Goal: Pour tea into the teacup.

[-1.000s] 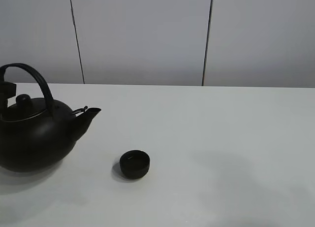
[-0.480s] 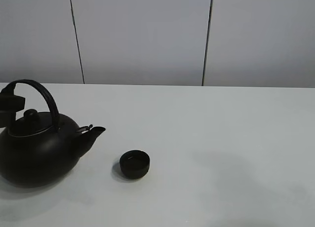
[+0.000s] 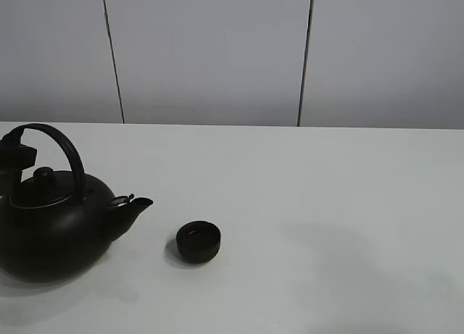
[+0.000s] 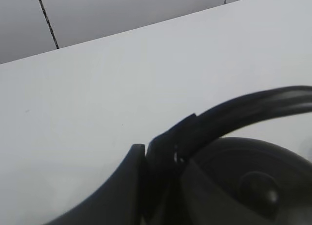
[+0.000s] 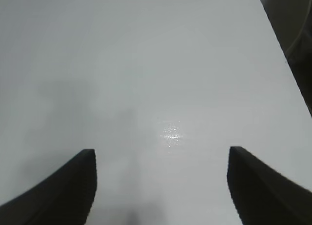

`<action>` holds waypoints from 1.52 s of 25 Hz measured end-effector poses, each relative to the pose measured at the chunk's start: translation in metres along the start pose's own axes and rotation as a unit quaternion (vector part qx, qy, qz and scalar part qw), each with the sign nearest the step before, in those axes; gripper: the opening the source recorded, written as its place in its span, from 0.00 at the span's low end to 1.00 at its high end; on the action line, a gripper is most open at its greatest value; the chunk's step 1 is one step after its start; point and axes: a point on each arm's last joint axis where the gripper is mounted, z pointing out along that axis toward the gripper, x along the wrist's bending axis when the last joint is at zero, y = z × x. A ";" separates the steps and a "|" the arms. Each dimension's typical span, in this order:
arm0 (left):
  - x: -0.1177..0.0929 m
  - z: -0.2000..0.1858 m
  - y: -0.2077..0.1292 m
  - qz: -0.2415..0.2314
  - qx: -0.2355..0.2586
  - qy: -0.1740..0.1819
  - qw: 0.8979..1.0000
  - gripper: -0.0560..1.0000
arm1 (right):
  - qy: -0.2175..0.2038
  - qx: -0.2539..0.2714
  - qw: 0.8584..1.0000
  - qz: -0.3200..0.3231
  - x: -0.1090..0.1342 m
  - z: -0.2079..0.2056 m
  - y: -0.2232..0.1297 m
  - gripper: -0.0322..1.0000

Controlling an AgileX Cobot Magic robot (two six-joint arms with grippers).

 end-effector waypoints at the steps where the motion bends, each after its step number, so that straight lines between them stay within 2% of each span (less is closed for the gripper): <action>1: 0.000 0.000 0.000 0.001 0.002 -0.001 1.000 0.16 | 0.000 0.000 1.000 0.000 0.000 0.000 0.000 0.53; 17: -0.001 0.000 0.001 0.008 0.002 -0.012 1.000 0.16 | 0.003 0.000 1.000 0.001 0.000 0.000 0.000 0.53; 21: -0.001 0.000 0.001 -0.022 0.005 -0.011 1.000 0.17 | 0.003 0.000 1.000 0.001 0.000 0.000 0.000 0.53; 27: -0.002 0.000 0.002 -0.054 -0.003 -0.013 0.998 0.27 | 0.003 0.000 1.000 0.001 0.000 0.000 0.000 0.53; 38: -0.009 -0.012 -0.005 -0.092 -0.012 -0.002 0.996 0.29 | 0.003 0.000 1.000 0.001 0.000 0.000 0.000 0.53</action>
